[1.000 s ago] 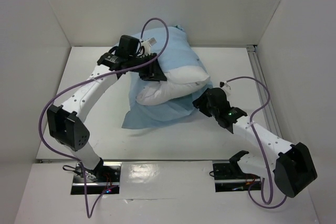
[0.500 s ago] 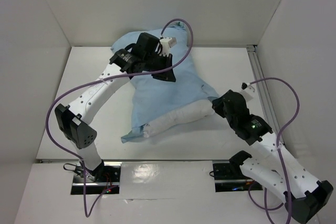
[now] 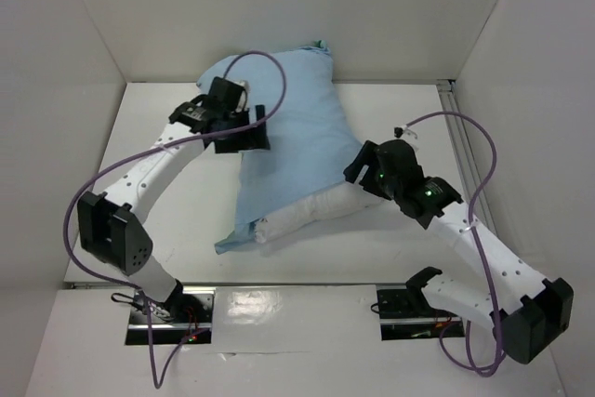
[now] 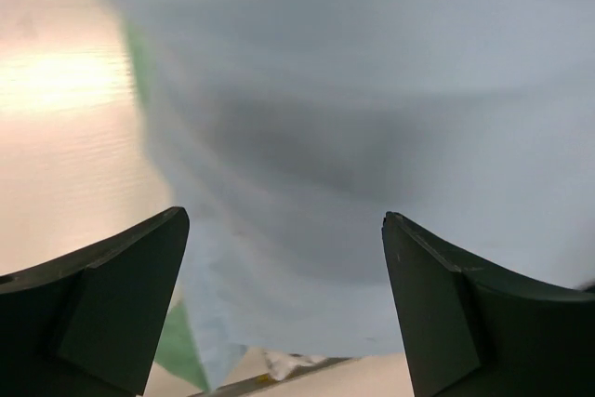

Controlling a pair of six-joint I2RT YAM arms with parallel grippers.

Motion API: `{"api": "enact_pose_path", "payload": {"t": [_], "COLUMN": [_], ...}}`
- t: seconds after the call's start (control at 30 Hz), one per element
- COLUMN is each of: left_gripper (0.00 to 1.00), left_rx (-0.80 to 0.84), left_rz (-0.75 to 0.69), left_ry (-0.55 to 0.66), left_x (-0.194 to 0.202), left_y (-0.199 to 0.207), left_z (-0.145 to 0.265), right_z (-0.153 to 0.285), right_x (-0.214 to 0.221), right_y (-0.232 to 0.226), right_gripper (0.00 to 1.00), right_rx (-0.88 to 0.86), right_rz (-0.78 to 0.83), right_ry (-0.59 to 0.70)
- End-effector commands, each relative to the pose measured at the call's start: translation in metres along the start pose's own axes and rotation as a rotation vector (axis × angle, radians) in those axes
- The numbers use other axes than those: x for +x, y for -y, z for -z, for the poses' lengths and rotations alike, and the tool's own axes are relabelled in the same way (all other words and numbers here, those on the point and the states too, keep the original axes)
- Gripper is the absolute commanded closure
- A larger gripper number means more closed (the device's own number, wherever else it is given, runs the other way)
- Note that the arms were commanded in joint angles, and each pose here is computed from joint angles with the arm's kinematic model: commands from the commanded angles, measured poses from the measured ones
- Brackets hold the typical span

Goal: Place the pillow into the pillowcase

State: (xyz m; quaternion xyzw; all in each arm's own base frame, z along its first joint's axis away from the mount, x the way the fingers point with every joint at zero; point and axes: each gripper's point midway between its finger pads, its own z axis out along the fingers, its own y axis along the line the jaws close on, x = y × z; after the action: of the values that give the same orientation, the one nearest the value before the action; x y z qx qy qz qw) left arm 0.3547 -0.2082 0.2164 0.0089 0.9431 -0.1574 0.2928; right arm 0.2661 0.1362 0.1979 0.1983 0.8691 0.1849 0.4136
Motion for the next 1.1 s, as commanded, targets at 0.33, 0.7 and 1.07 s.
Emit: {"api": "enact_pose_path", "payload": {"t": [0.33,0.7,1.07], "left_gripper": [0.22,0.01,0.31], "left_rx": [0.186,0.272,0.321], "left_rz": [0.264,0.409,0.415], "left_ry": [-0.013,-0.125,-0.147], "left_x": [0.076,0.162,0.185], "left_y": [-0.042,-0.048,-0.047], "left_z": [0.014,0.020,0.010], "right_z": [0.011,0.033,0.019], "right_x": [-0.019,0.054,0.147], "right_y": [-0.031,-0.049,-0.112], "right_gripper": [0.18,0.16,0.16], "right_rx": [-0.125,-0.376,-0.426], "right_rz": [0.047,0.285,0.428], "right_ry": [0.074,-0.237,-0.325]}}
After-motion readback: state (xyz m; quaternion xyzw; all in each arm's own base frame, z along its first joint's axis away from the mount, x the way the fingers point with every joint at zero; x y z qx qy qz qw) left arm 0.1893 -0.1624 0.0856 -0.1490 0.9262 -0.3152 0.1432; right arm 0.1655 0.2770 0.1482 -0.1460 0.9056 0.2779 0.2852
